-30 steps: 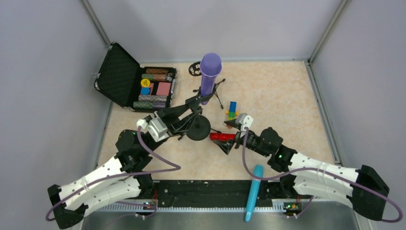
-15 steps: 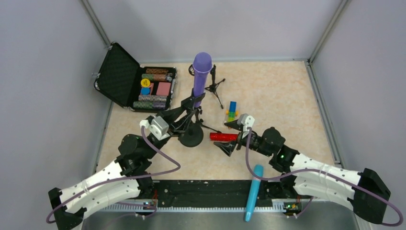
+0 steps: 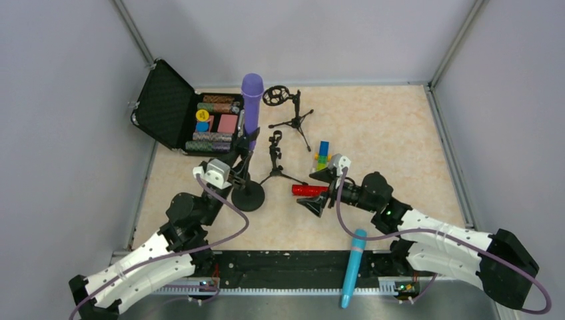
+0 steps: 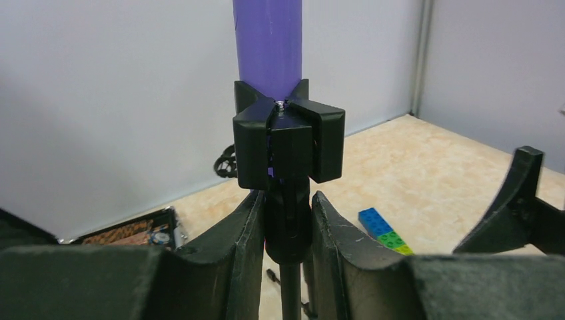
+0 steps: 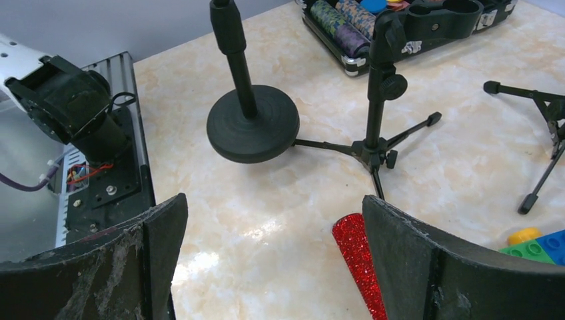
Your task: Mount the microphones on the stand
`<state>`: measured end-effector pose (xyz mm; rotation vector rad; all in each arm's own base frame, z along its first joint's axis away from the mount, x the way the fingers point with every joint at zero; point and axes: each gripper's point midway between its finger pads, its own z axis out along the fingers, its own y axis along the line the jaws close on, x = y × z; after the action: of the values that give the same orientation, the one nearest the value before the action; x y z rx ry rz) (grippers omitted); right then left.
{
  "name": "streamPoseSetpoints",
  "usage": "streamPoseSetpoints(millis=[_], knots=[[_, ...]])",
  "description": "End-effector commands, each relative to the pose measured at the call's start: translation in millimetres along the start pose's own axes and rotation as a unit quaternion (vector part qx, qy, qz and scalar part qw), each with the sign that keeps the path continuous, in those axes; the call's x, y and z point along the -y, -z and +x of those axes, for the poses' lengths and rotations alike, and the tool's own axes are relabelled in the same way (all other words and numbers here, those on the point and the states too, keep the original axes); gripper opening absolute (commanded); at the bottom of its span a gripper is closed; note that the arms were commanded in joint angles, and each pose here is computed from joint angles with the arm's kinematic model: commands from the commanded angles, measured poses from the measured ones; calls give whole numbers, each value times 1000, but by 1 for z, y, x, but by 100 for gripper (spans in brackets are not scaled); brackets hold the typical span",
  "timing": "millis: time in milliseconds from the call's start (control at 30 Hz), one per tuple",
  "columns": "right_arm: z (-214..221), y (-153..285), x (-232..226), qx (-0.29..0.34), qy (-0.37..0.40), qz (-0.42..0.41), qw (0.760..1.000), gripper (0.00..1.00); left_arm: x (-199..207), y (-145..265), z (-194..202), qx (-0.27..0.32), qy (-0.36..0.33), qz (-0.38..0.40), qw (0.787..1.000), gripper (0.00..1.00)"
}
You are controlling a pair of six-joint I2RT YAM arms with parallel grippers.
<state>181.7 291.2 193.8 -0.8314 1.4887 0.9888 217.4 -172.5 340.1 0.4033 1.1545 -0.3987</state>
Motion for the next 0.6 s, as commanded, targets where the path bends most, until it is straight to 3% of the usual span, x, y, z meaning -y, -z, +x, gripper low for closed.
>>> streamPoseSetpoints(millis=[0,267,567], knots=[[-4,-2,-7,12,-9,-24,1000,99,-31,1,-37,63,29,-64,996,0],[-6,-7,-14,10,-16,-48,999,99,-59,-2,-19,37,33,-116,992,0],[4,-1,-15,7,-28,-46,999,99,-83,-2,-31,49,10,-158,986,0]])
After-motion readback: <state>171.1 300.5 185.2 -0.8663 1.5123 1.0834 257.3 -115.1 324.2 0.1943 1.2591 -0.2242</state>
